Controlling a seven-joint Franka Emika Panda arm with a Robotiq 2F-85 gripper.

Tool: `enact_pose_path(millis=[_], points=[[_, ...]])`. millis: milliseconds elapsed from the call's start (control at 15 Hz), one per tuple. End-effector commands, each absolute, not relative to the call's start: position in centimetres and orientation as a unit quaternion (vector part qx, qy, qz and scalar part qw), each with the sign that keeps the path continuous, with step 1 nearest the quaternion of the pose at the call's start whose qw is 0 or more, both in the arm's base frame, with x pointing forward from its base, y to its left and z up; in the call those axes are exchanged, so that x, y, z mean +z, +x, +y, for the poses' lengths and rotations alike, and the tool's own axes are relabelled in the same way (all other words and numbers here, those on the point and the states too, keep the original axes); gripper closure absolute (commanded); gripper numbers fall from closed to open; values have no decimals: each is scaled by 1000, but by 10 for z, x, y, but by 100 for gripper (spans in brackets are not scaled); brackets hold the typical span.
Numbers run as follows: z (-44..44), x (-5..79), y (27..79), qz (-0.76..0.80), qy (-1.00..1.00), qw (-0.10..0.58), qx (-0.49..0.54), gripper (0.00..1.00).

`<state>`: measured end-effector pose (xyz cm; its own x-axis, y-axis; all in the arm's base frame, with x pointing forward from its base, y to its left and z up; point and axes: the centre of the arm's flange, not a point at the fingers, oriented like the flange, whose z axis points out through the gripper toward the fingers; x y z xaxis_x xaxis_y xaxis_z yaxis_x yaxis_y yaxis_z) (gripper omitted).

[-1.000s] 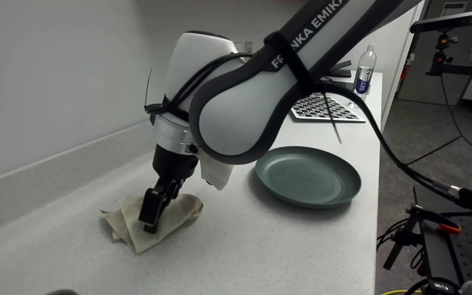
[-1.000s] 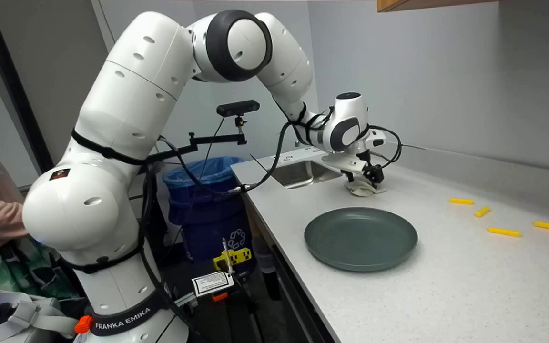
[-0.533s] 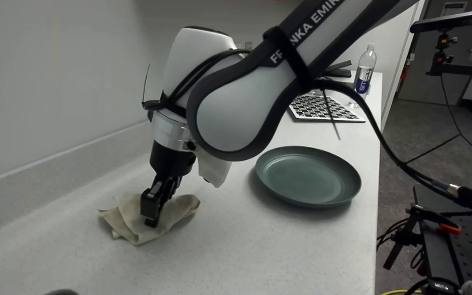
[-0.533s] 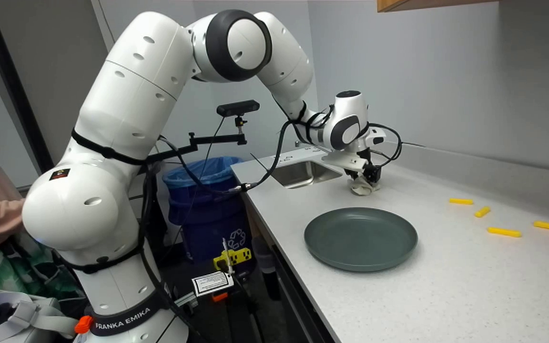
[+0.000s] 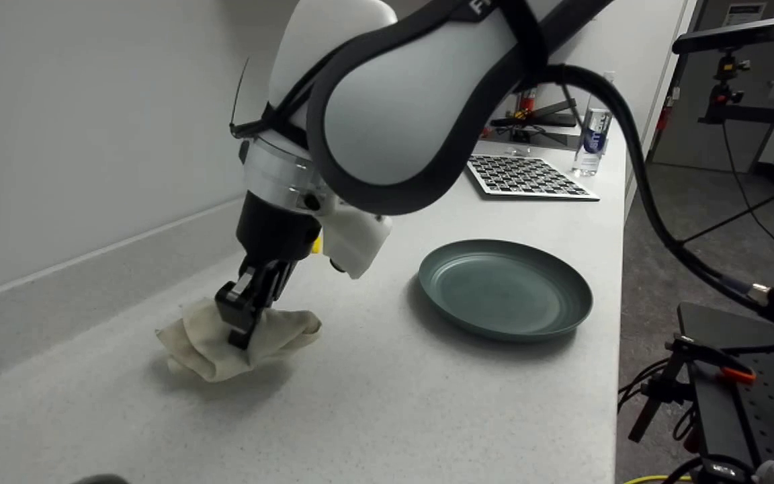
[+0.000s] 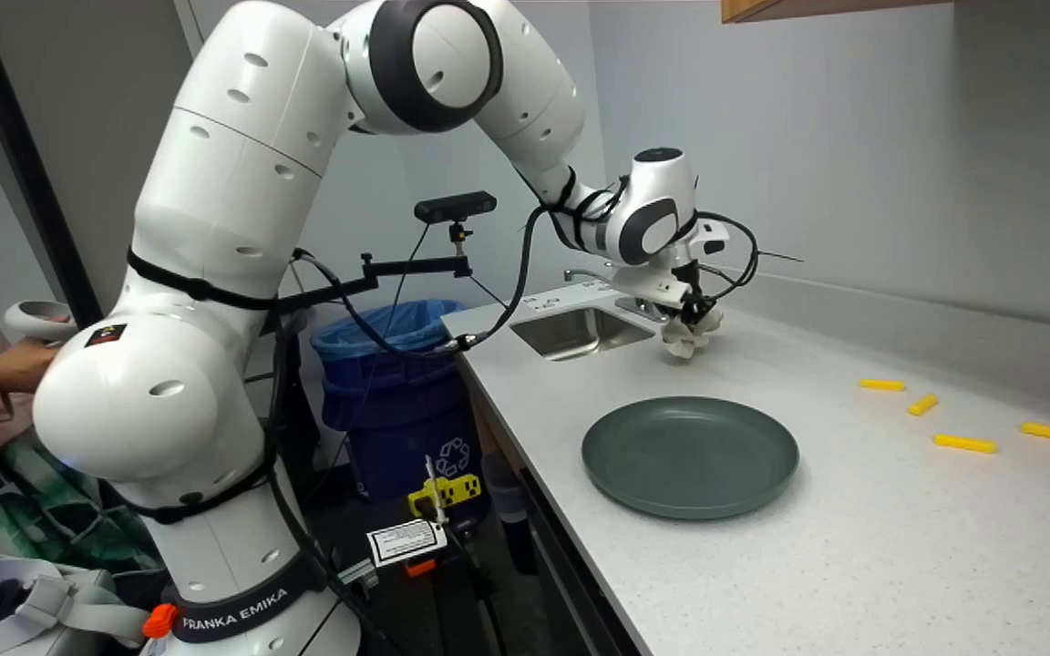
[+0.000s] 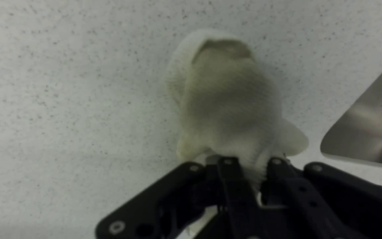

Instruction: Use the cloth to wipe the table and then move it to the left and wipe the countertop

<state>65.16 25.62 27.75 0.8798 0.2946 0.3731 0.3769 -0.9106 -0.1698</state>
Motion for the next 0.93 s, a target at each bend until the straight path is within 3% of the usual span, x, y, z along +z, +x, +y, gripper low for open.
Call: enact_pose_path(millis=[0, 867], points=[[228, 320, 611, -167, -963, 134, -166, 97], [103, 356, 508, -65, -978, 99, -170, 97]])
